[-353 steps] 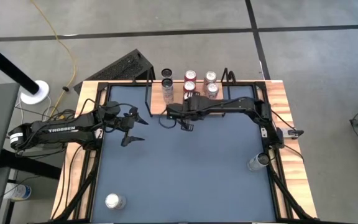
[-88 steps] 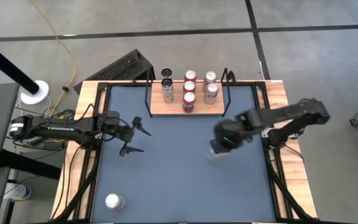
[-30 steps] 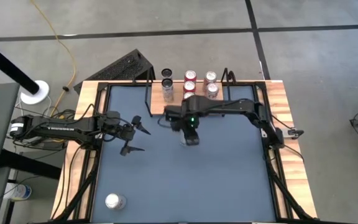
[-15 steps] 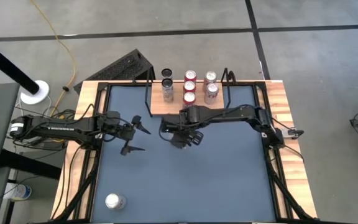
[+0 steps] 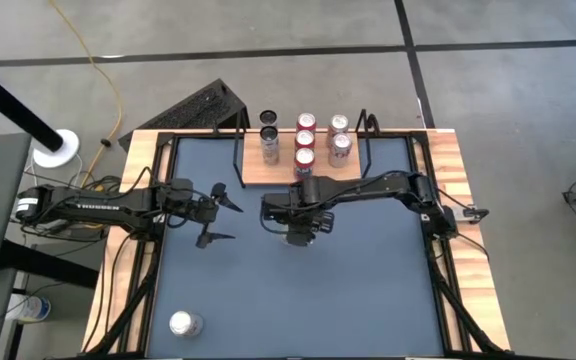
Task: Place canned beverage on shelf
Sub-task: Put the black soda can on the shelf aligned with the other black soda can
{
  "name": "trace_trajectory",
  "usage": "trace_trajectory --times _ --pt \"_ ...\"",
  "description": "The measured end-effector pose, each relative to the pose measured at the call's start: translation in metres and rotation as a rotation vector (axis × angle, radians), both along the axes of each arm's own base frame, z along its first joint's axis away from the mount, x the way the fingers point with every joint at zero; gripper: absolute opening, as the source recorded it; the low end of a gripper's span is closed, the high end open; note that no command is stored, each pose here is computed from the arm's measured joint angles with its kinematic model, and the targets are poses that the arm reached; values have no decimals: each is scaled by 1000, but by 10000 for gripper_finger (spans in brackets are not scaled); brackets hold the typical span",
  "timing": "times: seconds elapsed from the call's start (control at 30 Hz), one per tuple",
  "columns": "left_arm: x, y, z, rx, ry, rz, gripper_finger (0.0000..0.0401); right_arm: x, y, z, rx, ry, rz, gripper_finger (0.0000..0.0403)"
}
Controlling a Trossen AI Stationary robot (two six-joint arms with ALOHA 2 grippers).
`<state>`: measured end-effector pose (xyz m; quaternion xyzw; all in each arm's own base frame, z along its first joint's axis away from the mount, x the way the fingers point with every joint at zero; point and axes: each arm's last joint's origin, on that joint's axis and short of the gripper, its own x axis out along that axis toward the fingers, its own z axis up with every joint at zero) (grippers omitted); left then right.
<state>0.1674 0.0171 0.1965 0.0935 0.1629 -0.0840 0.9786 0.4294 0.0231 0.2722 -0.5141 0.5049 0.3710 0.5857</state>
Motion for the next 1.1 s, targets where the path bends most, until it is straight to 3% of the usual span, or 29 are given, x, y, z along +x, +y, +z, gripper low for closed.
trace_trajectory --times 0.53,0.8,1.1 --pt "0 0 1 4 -15 0 364 1 22 0 -61 -55 -98 289" --pt "1 0 2 -18 -18 8 364 9 23 2 -123 -151 -117 308" --pt "1 0 2 -36 -14 14 364 10 12 3 -159 -161 -181 322"
